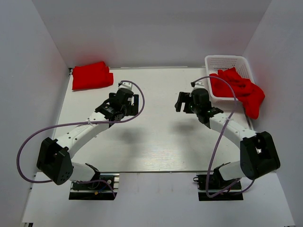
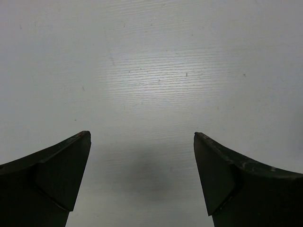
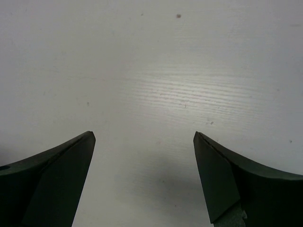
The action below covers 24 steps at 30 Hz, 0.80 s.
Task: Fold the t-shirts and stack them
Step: Grab crumpled tshirt from bin with the right arm
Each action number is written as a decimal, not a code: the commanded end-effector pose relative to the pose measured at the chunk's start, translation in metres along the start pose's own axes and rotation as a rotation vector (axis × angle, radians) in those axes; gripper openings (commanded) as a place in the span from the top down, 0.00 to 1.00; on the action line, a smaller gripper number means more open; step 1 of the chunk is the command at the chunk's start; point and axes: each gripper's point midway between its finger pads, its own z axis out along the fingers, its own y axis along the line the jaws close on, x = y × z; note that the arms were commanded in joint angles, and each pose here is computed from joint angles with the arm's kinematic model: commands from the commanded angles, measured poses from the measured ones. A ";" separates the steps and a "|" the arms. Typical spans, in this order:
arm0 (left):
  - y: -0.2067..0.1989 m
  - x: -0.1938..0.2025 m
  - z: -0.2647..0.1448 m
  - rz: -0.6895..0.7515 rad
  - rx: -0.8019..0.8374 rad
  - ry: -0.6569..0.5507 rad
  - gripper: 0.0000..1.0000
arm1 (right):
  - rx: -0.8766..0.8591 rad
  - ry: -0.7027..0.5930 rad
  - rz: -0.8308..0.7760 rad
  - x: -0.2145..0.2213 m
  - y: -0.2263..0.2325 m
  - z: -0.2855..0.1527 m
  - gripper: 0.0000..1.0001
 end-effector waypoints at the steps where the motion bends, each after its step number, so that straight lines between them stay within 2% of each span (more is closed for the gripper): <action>1: 0.005 -0.010 -0.008 -0.004 -0.017 -0.038 0.00 | 0.108 -0.114 0.001 -0.051 -0.016 0.001 0.10; 3: 0.007 -0.005 -0.006 -0.005 -0.016 -0.024 0.00 | 0.156 -0.106 0.009 -0.062 -0.024 0.000 0.10; 4: 0.007 -0.005 -0.006 -0.005 -0.016 -0.024 0.00 | 0.258 -0.123 0.024 -0.068 -0.046 0.000 0.10; 6: 0.008 -0.003 -0.004 -0.011 -0.010 -0.021 0.00 | 0.350 -0.109 0.048 -0.075 -0.067 -0.005 0.10; 11: -0.012 -0.003 0.002 0.006 0.092 -0.018 0.00 | 0.601 -0.182 0.085 -0.121 -0.148 -0.033 0.10; 12: -0.012 0.000 0.004 0.024 0.089 -0.011 0.00 | 0.647 -0.138 0.072 -0.112 -0.163 -0.030 0.10; 14: -0.014 -0.003 0.005 0.034 0.103 -0.020 0.00 | 0.743 -0.156 0.089 -0.133 -0.198 -0.044 0.10; 15: -0.015 -0.005 0.005 0.040 0.105 -0.028 0.00 | 0.796 -0.111 0.084 -0.129 -0.214 -0.037 0.10; 17: -0.013 -0.005 0.005 0.040 0.095 -0.031 0.00 | 0.895 -0.114 0.114 -0.147 -0.254 -0.056 0.10; 18: -0.013 -0.003 0.008 0.053 0.092 -0.022 0.00 | 0.943 -0.082 0.126 -0.141 -0.276 -0.055 0.10; 21: -0.015 -0.003 0.012 0.055 0.090 -0.015 0.00 | 1.001 -0.027 0.153 -0.149 -0.310 -0.054 0.10; 22: -0.015 -0.005 0.010 0.056 0.089 -0.012 0.00 | 0.997 -0.048 0.135 -0.167 -0.313 -0.057 0.10; 24: -0.015 -0.002 0.013 0.060 0.087 -0.004 0.00 | 0.982 -0.010 0.135 -0.159 -0.328 -0.047 0.10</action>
